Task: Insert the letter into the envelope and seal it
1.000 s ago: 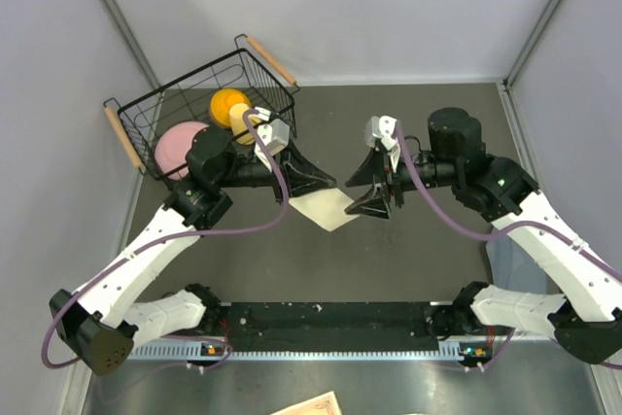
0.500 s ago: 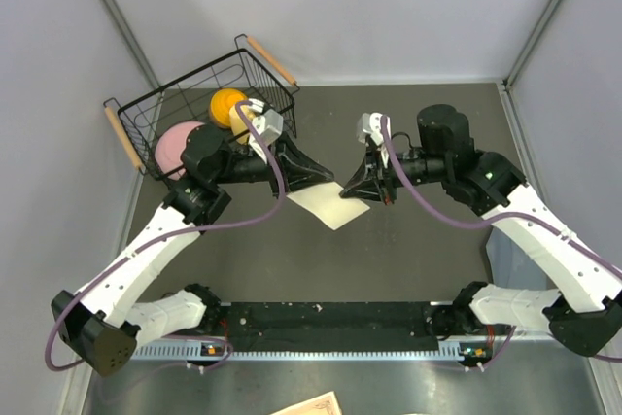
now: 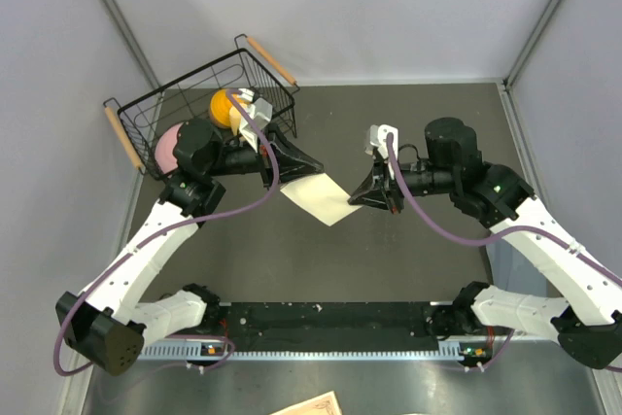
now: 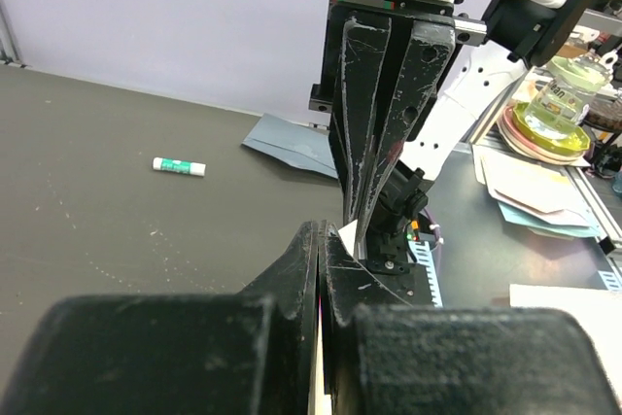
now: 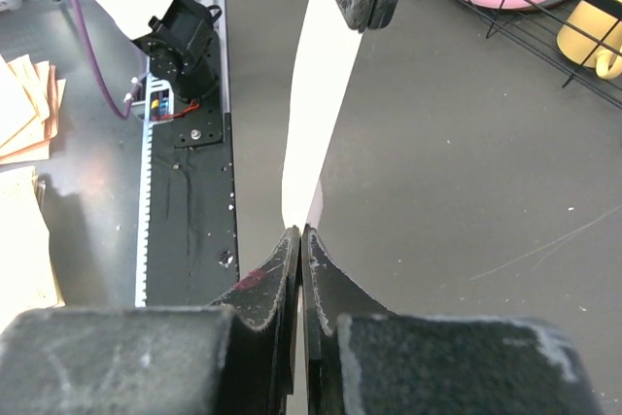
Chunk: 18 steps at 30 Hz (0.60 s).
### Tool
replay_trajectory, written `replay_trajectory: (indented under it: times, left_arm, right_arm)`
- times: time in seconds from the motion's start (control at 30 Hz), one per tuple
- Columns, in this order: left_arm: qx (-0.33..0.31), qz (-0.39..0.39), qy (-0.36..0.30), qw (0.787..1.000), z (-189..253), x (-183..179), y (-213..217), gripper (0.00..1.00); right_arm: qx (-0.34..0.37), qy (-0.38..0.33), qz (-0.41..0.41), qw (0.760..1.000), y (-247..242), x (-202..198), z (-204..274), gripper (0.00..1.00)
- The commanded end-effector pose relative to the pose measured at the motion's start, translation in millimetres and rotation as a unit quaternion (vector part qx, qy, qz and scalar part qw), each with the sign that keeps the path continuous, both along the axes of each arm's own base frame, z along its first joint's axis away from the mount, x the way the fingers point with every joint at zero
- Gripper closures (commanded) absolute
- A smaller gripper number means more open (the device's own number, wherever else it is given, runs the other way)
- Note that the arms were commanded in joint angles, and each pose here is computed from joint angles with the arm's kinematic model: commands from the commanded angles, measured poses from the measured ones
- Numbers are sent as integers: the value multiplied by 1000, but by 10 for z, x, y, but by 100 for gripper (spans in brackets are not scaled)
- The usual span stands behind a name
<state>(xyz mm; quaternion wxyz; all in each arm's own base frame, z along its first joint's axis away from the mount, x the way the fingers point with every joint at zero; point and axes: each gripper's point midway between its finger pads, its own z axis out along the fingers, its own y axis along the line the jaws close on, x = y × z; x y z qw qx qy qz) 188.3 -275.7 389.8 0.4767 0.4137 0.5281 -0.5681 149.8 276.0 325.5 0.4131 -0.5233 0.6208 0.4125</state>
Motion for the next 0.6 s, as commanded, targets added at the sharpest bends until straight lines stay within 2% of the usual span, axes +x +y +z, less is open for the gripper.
replay_trajectory:
  times: [0.0,0.3,0.33,0.37,0.4,0.43,0.5,0.57]
  left_arm:
    - [-46,32,-73,996,438,91,105,100]
    - [-34,32,-84,995,450,99,167,100]
    - [-33,30,-85,995,451,91,167,100]
    - [-30,25,-84,996,427,86,163,100]
    - [-27,22,-83,996,412,79,160,100]
    - [-25,18,-82,996,387,74,154,100]
    - [-18,7,-77,997,338,56,143,100]
    - [-9,-9,-77,997,293,17,112,100]
  right_arm:
    - [-46,40,2,998,-178,-179,-276,100]
    - [-81,53,-8,995,-392,-193,-365,99]
    - [-80,51,-10,995,-398,-177,-340,91]
    - [-77,45,-13,996,-395,-148,-275,76]
    - [-72,42,-16,996,-393,-128,-227,39]
    - [-67,42,-14,997,-378,-124,-185,24]
    - [-58,40,-9,997,-323,-97,-69,11]
    - [-43,34,-7,998,-277,-68,85,10]
